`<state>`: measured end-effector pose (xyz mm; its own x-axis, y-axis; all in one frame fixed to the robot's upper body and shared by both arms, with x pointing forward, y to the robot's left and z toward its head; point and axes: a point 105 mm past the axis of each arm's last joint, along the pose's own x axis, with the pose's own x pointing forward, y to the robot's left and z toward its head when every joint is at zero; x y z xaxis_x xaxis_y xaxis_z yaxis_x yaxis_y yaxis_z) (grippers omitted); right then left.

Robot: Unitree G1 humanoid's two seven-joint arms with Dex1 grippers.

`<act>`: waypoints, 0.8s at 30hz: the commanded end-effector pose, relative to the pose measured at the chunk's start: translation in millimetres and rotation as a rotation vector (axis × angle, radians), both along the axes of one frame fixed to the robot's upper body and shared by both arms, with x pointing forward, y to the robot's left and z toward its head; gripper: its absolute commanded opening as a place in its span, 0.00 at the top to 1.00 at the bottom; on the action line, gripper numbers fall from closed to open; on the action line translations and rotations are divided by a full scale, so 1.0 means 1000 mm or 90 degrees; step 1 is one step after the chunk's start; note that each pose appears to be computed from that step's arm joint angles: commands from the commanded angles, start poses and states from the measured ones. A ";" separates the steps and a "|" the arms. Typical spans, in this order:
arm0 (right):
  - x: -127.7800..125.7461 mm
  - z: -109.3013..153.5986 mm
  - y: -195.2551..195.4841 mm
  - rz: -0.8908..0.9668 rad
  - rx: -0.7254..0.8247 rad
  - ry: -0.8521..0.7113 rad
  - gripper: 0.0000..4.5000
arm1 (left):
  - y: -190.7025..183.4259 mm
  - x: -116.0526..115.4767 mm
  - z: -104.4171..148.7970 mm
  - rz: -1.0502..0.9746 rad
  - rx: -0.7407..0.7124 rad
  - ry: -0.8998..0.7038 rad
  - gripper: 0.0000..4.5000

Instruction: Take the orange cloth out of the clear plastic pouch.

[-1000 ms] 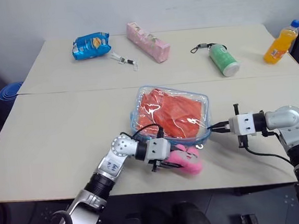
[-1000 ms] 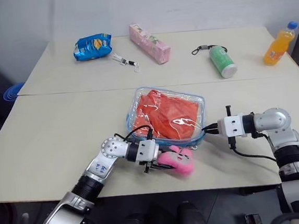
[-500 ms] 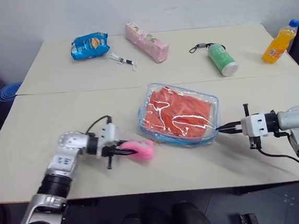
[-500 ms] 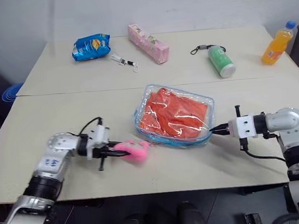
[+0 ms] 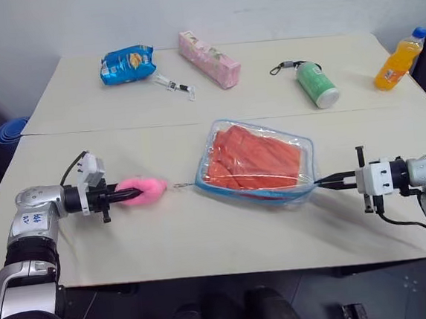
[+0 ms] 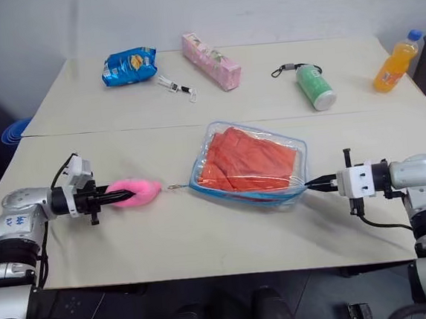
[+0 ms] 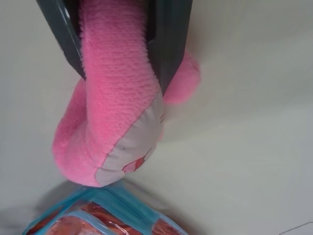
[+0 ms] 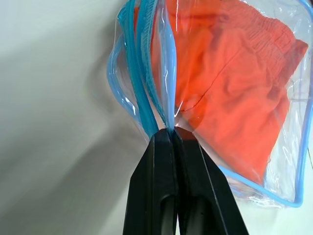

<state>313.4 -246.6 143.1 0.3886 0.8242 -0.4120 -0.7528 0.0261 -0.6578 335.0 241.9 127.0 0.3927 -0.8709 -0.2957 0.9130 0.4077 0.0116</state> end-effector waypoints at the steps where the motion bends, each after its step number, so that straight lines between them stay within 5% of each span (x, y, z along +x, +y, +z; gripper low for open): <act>1: -0.007 0.012 0.000 -0.010 0.101 0.066 0.95 | -0.001 -0.007 0.016 -0.021 -0.009 -0.014 0.75; 11: -0.077 0.035 0.003 -0.087 0.259 0.132 0.25 | -0.037 -0.047 0.046 -0.201 0.101 -0.166 0.06; 14: -0.103 0.035 0.003 -0.133 0.288 0.144 0.01 | -0.053 -0.047 0.058 -0.236 0.116 -0.229 0.00; 18: -0.124 0.036 0.016 -0.171 0.326 0.136 0.01 | -0.094 -0.032 0.072 -0.269 0.086 -0.309 0.00; 24: -0.129 0.022 0.032 -0.180 0.330 0.137 0.01 | -0.147 0.006 0.040 -0.353 0.194 -0.396 0.00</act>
